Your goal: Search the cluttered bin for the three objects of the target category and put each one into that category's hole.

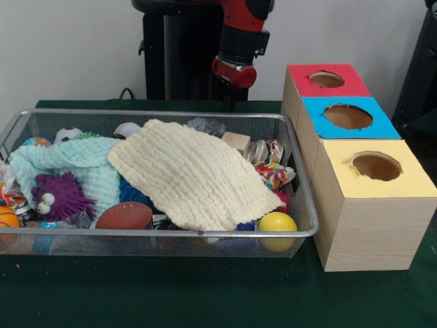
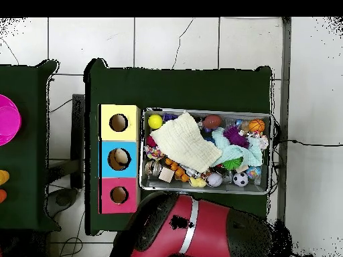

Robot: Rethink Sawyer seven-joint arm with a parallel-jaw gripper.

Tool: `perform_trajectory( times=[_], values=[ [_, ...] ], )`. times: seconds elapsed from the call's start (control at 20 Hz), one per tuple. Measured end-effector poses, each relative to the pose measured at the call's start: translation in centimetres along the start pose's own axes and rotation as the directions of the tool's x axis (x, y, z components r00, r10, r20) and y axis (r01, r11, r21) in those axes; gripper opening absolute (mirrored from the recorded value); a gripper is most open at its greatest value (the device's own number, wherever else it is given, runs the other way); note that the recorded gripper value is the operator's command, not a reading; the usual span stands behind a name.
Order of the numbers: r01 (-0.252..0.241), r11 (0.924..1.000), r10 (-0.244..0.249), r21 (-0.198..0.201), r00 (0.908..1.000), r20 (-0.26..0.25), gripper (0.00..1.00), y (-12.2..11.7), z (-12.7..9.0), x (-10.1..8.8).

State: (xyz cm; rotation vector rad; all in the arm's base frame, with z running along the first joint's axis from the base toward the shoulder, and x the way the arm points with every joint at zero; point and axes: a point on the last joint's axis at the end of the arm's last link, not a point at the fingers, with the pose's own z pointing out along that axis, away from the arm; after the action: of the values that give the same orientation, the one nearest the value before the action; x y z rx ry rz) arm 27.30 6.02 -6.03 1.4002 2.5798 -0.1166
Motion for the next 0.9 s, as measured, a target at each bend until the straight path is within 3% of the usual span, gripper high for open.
perform_trajectory(
  times=[0.9],
  values=[
    [0.015, 0.9996, -0.015, 0.025, 0.9999, 0.006, 0.0, 0.37, -0.03, 0.14]
  ],
)
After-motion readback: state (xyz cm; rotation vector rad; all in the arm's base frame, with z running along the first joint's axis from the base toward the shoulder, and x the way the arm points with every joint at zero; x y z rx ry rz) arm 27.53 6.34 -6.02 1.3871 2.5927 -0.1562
